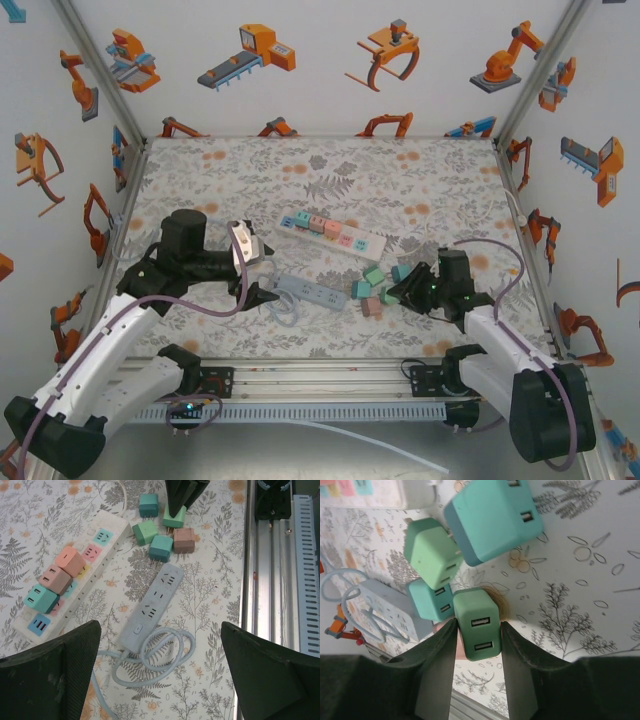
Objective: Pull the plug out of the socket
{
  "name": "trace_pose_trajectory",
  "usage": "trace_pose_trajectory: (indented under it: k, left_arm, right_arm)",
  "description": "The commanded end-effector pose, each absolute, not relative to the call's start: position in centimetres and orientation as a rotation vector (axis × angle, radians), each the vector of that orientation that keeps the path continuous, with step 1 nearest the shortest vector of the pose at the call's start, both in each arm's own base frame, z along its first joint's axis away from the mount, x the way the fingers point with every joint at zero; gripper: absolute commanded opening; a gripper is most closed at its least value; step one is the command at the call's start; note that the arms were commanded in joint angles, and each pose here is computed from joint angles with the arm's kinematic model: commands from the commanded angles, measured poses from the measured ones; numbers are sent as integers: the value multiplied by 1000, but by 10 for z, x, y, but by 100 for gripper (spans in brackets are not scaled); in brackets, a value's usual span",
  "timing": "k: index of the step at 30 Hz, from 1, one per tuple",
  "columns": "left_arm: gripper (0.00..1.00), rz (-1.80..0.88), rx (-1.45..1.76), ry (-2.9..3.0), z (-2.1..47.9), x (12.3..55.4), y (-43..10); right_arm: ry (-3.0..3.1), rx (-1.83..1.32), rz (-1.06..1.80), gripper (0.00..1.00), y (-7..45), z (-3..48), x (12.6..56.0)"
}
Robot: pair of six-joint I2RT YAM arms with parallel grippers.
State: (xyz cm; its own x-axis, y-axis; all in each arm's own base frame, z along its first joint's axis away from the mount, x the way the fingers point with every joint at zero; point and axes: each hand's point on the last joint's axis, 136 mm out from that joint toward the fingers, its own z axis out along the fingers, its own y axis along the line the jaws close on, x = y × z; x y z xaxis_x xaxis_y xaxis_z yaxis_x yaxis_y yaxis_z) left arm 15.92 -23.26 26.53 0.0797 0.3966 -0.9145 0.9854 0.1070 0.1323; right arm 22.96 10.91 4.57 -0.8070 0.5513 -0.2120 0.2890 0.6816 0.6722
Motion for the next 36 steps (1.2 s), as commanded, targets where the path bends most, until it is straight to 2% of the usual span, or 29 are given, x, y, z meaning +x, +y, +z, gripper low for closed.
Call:
trace_pose_trajectory:
  k: [1, 5, 10, 21, 26, 33, 34, 35, 36]
  left_arm:
    - [97, -803, 1466, 1426, 267, 154, -233]
    - [97, -807, 1472, 1448, 264, 154, -233]
    - [97, -797, 1473, 1449, 263, 154, -233]
    - [97, -659, 1373, 1630, 256, 190, -227]
    - [97, -530, 1034, 1819, 254, 241, -214]
    - [97, -528, 593, 1987, 251, 291, -198]
    - [97, -549, 531, 2019, 251, 298, -197]
    - [97, -568, 478, 2046, 250, 305, -195]
    - [97, -589, 421, 2080, 249, 312, -194]
  right_arm:
    - [2548, 697, 796, 43, 98, 43, 224]
    - [2572, 674, 717, 53, 90, 49, 220]
    - [2525, 608, 648, 55, 82, 75, 225]
    - [2044, 10, 559, 58, 95, 237, 276]
    - [1862, -454, 444, 59, 126, 290, 272]
    - [1758, -848, 337, 64, 176, 311, 285]
    - [1760, -870, 320, 67, 184, 313, 292]
    - [1758, -885, 320, 76, 191, 315, 296]
    - [1757, -903, 334, 78, 200, 317, 301]
